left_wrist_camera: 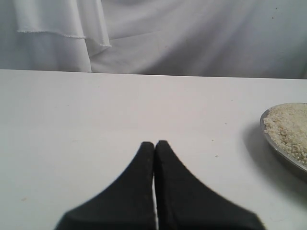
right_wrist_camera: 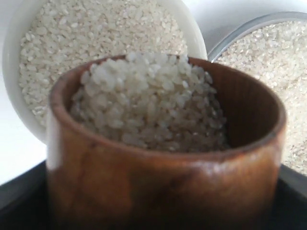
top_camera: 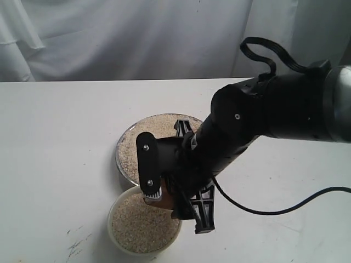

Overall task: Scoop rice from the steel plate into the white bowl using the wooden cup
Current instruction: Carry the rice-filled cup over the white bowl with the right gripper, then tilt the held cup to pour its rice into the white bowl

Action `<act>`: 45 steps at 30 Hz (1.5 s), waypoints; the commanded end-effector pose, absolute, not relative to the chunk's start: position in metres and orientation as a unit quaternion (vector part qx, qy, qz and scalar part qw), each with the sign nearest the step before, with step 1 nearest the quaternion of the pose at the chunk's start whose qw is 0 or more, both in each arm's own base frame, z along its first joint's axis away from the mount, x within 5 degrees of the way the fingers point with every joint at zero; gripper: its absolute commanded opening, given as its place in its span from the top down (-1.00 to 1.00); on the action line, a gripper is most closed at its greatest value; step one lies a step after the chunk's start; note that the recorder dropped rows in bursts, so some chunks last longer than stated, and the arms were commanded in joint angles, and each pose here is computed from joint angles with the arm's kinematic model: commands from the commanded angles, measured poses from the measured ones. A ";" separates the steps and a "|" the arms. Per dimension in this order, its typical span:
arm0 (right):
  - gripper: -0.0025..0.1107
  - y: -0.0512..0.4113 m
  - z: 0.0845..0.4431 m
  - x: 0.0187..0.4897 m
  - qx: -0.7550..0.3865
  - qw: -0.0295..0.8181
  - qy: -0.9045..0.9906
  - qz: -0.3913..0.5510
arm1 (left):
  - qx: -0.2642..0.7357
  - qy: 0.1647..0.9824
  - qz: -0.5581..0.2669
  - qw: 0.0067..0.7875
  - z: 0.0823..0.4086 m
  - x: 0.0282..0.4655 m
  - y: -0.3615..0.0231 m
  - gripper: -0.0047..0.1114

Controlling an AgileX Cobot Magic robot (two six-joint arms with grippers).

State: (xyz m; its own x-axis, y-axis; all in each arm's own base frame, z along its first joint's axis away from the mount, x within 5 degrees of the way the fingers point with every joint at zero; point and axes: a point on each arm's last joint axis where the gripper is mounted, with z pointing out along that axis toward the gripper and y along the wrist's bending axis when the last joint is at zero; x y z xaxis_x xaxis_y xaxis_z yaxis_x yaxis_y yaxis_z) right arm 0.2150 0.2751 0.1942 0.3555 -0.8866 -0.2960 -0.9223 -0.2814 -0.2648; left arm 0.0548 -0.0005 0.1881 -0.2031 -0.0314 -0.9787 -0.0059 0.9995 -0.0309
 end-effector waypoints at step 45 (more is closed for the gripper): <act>0.96 0.289 0.201 0.193 -0.823 0.193 0.526 -0.093 | -0.013 0.773 -0.012 0.634 0.187 0.055 -0.001 0.92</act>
State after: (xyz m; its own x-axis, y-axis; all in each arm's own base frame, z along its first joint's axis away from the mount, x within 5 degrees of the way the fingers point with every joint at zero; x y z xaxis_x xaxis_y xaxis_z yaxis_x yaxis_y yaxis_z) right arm 0.1946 0.2863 0.1938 0.4206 -0.9059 -0.0492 -0.8454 -0.3717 -0.3835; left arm 0.0548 -0.0005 0.1881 -0.2031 -0.0314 -0.9787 -0.0059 0.9995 -0.0309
